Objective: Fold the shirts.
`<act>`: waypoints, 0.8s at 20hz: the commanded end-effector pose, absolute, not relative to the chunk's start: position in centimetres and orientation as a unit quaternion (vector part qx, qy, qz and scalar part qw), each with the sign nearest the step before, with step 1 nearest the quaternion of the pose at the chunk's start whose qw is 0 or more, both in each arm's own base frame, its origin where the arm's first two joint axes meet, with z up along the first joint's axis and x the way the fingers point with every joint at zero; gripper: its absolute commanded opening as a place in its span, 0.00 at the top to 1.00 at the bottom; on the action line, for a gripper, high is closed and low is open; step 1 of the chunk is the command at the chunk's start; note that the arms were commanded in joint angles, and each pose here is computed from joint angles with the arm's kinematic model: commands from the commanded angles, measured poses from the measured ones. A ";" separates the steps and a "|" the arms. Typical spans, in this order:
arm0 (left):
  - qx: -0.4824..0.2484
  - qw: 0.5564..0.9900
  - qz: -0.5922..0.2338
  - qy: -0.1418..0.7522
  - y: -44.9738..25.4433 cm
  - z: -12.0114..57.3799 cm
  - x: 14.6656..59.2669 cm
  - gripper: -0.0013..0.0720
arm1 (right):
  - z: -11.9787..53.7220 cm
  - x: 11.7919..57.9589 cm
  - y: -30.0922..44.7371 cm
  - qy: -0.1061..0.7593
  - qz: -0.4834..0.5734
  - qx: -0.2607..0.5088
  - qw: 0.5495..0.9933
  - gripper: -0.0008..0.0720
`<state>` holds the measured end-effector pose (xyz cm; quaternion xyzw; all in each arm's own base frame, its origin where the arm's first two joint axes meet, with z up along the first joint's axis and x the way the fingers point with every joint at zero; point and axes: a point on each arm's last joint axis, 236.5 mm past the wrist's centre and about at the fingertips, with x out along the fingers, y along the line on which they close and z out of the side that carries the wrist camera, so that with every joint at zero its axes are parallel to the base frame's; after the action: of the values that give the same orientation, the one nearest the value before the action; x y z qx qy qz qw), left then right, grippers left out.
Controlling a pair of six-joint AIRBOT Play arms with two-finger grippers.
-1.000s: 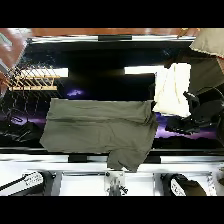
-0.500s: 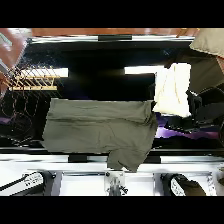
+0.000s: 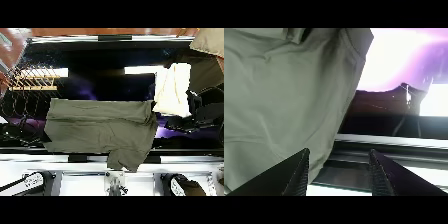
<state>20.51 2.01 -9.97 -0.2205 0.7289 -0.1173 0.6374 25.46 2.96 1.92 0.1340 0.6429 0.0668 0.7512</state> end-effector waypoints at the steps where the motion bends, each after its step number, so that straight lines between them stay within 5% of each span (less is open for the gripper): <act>1: -0.231 0.623 -0.127 0.737 0.7 -10.8 19.2 0.38 | 1.9 25.2 3.0 0.647 0.060 0.142 0.747 0.31; 2: -0.233 0.617 -0.128 0.740 0.4 -11.0 18.8 0.43 | 1.7 24.8 3.1 0.653 0.062 0.143 0.741 0.30; 4: -0.231 0.612 -0.139 0.743 0.1 -11.1 18.2 0.86 | -0.6 22.7 3.2 0.683 0.063 0.141 0.714 0.30; 5: -0.228 0.613 -0.143 0.743 0.1 -11.0 18.2 0.93 | -2.7 20.7 3.5 0.708 0.062 0.145 0.689 0.30; 9: -0.223 0.616 -0.150 0.741 0.1 -10.9 18.2 0.93 | -6.6 15.8 8.9 0.744 0.119 0.233 0.616 0.30; 16: -0.225 0.619 -0.149 0.737 0.1 -10.8 18.5 0.93 | -10.3 14.2 12.4 0.747 0.105 0.207 0.623 0.30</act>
<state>18.35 0.08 -10.91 -0.2245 0.7393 -0.1477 0.6174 14.21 11.11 -8.94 0.1987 0.7543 0.1204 0.6141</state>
